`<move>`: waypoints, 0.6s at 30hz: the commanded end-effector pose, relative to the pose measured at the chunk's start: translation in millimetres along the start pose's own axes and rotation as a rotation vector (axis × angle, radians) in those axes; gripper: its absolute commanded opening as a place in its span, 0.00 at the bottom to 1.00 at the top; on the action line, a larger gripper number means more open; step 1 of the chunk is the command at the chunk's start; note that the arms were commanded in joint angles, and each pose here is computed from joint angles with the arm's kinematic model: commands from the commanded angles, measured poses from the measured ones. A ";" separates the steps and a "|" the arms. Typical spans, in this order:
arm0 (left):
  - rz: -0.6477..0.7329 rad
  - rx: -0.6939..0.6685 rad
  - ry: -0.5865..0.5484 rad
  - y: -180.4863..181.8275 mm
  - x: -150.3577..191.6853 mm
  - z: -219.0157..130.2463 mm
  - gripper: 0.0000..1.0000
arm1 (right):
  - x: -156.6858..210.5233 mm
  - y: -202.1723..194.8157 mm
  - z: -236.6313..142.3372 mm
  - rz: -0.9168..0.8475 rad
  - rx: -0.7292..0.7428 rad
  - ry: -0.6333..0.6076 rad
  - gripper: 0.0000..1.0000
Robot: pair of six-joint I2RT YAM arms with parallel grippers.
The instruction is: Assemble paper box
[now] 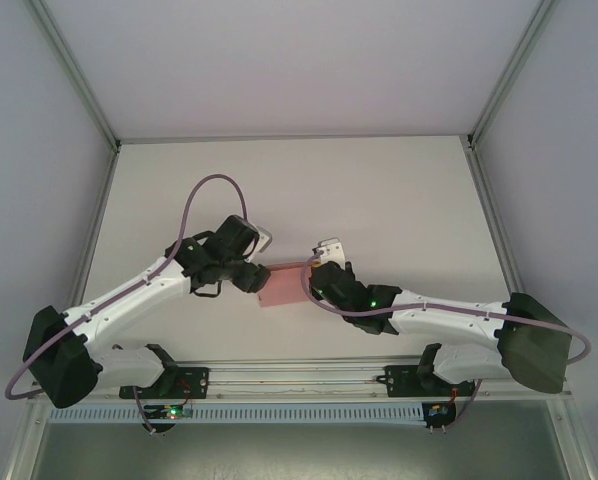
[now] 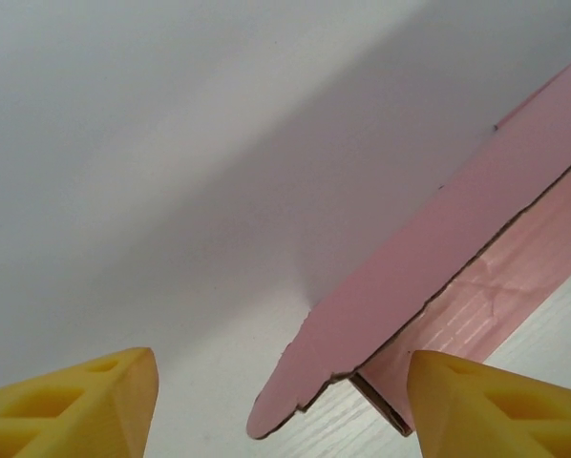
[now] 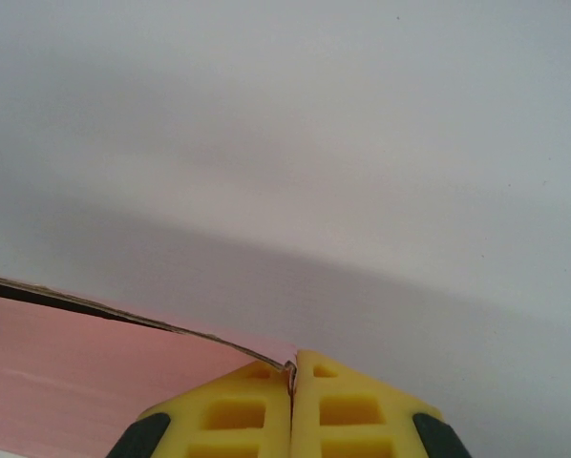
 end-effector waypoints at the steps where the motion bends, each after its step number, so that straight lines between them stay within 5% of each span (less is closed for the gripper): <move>1: -0.013 0.041 -0.061 9.0 -3.6 -10.0 0.66 | 28.1 1.6 2.6 -0.097 -0.026 0.124 0.00; 4: -0.048 0.071 -0.035 13.0 2.2 -3.6 0.54 | 29.1 2.0 3.6 -0.097 -0.032 0.131 0.00; 14: -0.034 0.088 0.009 10.9 7.6 9.6 0.45 | 28.1 4.3 4.0 -0.103 -0.047 0.134 0.00; 18: -0.053 0.074 0.035 12.2 7.2 16.9 0.28 | 29.1 4.1 3.4 -0.106 -0.050 0.134 0.00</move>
Point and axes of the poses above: each hand's point on the last joint's axis, 136 mm out from that joint toward the fingers, its own z axis out along the fingers, its own y axis along the line the jaws close on, x = y × z, the point moved 4 cm from there along -z, back along the fingers, and after that the axes turned 14 degrees about -z, right-handed, at the moved point
